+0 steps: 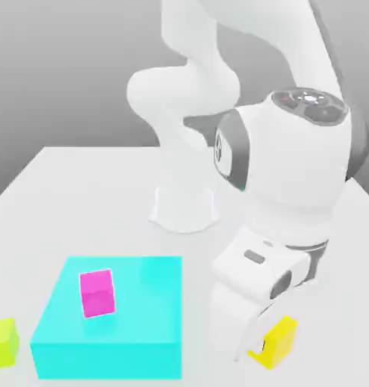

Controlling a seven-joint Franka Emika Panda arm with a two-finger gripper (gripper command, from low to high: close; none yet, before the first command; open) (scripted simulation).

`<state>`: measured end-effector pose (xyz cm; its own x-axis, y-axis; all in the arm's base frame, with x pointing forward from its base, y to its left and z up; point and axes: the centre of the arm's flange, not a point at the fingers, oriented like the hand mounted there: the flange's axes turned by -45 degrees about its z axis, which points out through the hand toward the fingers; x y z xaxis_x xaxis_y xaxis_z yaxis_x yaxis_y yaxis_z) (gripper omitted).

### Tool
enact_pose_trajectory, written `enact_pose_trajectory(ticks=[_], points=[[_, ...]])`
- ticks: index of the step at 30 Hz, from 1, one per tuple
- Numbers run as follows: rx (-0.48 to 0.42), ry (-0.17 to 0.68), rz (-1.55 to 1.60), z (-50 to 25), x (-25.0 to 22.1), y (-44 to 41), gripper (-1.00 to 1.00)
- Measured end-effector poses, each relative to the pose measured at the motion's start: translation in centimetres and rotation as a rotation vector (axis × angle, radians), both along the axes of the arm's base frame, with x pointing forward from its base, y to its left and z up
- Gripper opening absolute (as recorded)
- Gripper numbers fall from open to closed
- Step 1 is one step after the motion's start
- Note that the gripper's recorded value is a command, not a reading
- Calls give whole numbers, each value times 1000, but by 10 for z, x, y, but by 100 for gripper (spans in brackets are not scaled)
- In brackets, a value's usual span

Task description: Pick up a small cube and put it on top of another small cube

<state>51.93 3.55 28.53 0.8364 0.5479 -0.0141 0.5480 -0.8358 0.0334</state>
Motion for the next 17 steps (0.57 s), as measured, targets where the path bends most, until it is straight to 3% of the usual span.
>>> enact_pose_trajectory(ticks=[5,9,13,14,17], points=[[14,-5,-403,27,-54,-121,-100],[35,-5,-638,36,-104,-166,-100],[41,-5,-685,-9,-113,-174,-100],[39,-5,-687,-19,-114,-174,100],[39,-5,-687,-19,-114,-174,100]])
